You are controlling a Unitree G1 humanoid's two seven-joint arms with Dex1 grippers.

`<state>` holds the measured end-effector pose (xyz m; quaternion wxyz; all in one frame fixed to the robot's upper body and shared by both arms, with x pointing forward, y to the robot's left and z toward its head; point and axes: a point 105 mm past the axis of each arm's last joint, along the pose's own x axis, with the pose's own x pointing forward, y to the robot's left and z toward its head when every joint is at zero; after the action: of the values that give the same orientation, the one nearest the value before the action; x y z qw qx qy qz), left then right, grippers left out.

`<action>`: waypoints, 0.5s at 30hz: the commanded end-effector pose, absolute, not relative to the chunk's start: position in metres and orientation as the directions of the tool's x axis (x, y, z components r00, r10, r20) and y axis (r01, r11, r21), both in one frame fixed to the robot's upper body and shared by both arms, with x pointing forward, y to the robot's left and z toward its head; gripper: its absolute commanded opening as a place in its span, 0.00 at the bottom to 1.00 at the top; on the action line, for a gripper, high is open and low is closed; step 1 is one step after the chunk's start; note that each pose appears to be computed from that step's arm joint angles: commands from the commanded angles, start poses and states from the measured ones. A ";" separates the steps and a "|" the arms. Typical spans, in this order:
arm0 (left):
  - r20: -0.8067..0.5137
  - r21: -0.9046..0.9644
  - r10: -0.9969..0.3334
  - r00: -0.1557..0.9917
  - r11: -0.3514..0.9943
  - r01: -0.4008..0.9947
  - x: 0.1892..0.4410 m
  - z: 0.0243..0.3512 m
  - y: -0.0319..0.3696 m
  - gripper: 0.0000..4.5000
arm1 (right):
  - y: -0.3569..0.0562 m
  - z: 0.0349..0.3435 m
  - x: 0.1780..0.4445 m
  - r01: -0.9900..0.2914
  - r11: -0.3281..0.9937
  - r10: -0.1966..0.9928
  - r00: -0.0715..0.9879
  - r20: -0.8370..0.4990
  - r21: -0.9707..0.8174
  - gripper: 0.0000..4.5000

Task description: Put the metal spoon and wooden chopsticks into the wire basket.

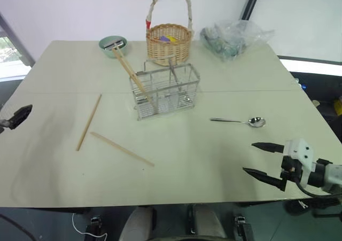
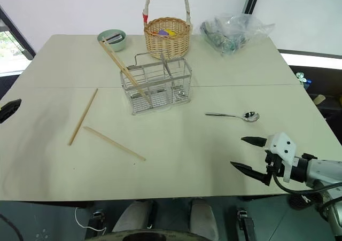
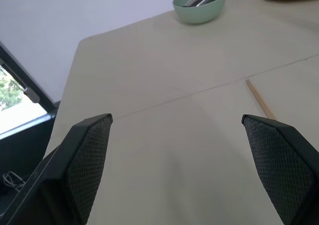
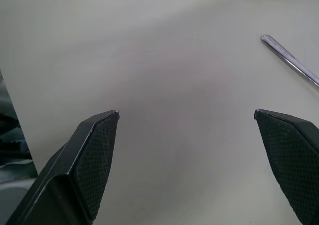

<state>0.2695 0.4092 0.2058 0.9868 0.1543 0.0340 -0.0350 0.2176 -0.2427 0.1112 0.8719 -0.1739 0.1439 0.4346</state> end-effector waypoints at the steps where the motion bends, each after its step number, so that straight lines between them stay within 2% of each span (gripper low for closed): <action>1: -0.042 0.356 -0.078 0.996 0.930 0.088 0.271 0.225 0.406 0.97 | -0.236 0.125 0.223 -0.807 0.550 0.719 0.589 -0.369 -0.215 1.00; 15: -0.065 0.317 -0.139 0.988 0.936 0.153 0.273 0.224 0.394 0.97 | -0.234 0.144 0.241 -0.802 0.518 0.711 0.597 -0.371 -0.297 1.00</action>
<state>0.2731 0.4004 0.2015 0.9868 0.1420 0.0449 -0.0638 0.2378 -0.2324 0.1350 0.8691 -0.2043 0.1138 0.4358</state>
